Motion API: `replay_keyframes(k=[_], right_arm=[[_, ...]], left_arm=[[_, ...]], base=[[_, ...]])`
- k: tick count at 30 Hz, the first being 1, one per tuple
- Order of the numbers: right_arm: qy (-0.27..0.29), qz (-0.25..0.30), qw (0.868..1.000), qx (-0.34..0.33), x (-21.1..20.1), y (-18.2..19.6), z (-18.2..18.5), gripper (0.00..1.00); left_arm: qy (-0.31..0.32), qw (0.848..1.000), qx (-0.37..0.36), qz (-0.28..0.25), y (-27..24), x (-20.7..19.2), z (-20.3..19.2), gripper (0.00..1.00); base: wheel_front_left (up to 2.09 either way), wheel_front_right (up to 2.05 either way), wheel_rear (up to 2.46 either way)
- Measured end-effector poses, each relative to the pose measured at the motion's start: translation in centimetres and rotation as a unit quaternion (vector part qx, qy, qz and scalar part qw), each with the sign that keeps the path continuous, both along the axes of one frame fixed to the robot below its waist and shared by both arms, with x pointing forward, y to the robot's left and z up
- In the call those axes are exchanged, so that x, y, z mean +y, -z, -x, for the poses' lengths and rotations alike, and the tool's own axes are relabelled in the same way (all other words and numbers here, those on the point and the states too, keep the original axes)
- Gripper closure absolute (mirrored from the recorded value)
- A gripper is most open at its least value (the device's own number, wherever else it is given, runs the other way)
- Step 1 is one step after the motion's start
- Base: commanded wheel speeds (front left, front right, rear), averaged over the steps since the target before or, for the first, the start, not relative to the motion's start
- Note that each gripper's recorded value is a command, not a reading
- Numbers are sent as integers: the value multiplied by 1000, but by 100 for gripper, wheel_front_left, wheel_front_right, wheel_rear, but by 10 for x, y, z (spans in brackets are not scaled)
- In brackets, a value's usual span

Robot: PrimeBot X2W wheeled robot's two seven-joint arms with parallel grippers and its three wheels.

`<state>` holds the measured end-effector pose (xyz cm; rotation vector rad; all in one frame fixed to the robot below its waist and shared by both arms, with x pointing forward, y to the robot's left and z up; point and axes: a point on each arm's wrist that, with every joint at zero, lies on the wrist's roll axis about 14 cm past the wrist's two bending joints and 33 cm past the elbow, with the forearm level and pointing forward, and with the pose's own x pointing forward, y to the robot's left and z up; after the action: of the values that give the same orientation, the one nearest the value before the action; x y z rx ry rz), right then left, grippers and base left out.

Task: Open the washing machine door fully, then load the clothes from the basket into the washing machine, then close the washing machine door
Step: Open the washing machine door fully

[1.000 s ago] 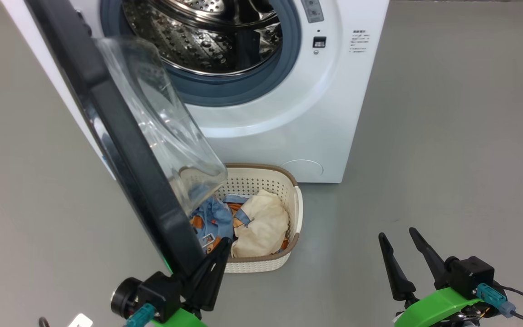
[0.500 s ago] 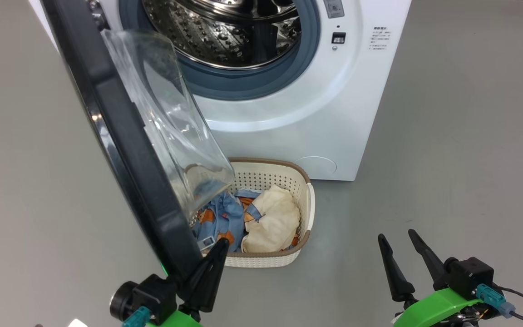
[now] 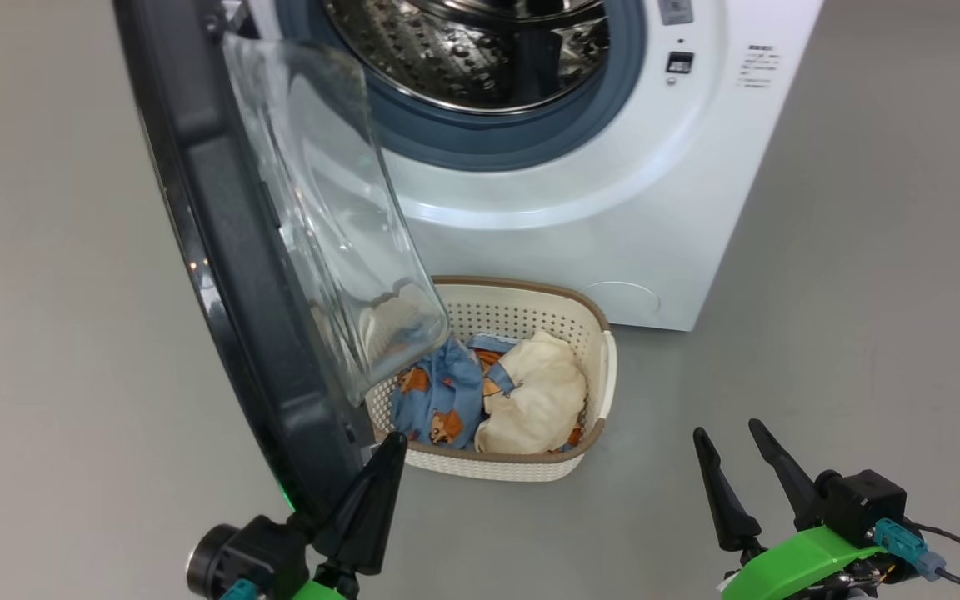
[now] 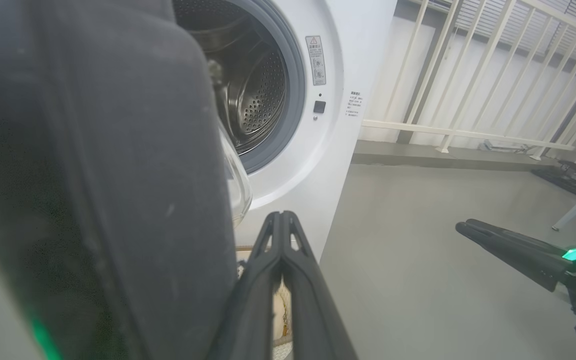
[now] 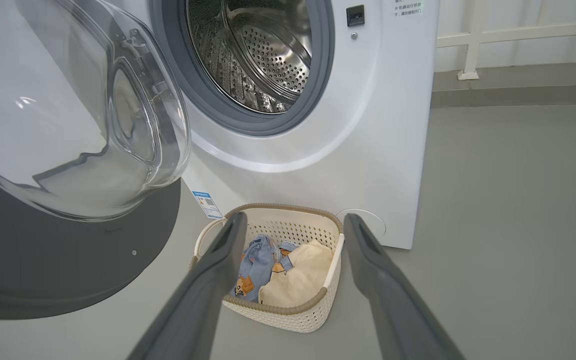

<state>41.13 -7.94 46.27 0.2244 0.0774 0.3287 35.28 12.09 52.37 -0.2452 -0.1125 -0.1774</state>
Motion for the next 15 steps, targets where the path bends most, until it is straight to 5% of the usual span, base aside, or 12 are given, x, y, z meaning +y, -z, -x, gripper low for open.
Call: replay_keyframes(k=[15], right_arm=[[-57,-5,998,-5,42,-3,-10,0]], left_arm=[[-107,994,9,-6,3,60,18,100]], base=[[0,0,0]])
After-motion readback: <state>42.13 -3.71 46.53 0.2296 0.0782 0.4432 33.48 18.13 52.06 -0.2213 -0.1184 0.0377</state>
